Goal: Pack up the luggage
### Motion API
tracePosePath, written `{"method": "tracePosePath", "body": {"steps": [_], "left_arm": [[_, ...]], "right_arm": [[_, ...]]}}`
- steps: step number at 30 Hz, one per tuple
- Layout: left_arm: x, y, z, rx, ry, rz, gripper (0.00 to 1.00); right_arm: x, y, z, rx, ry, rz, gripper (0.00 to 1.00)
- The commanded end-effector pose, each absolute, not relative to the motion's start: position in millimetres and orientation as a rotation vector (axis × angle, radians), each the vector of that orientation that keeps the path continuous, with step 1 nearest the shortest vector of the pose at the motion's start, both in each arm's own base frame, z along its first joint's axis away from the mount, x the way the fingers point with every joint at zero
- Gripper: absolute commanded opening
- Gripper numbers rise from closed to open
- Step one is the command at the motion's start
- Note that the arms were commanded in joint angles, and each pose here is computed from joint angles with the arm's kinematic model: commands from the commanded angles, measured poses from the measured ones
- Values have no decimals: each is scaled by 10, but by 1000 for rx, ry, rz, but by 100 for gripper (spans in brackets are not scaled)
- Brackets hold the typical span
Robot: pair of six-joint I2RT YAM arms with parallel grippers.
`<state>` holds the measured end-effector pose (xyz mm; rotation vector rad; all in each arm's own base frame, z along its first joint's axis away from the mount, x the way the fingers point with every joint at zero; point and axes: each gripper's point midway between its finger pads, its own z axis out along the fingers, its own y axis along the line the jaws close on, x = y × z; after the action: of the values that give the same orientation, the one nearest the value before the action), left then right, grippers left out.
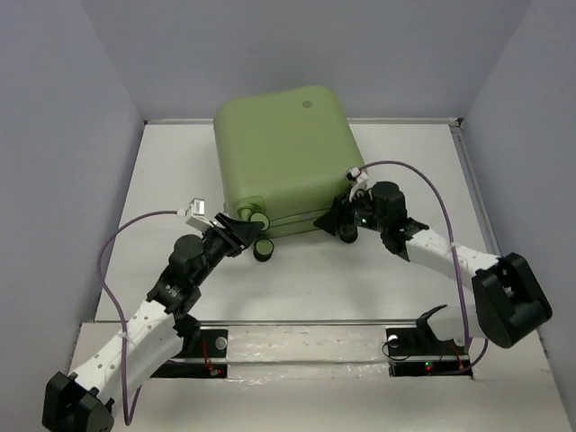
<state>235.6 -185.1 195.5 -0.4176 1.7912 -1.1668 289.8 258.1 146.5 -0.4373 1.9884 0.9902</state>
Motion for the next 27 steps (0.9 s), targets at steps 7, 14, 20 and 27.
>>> {"method": "tracePosePath", "body": {"steps": [7,14,20,27], "left_arm": [[2512,-1781,2541,-320,1563,-1114,6],[2539,-1814,2979,-294,1479,-1151,6],[2493,-1862,3118,-276,1464,-1199,6],[2443,-1891,3001,-272,1491,-1224,6]], "right_arm": [[2344,2665,2574,-728,1583,1254,75],[2537,2108,2214,-270,1631,993,22],[2834,1743,1597,21,1688,805,13],[3194,1775,1513,-10,1640,703,43]]}}
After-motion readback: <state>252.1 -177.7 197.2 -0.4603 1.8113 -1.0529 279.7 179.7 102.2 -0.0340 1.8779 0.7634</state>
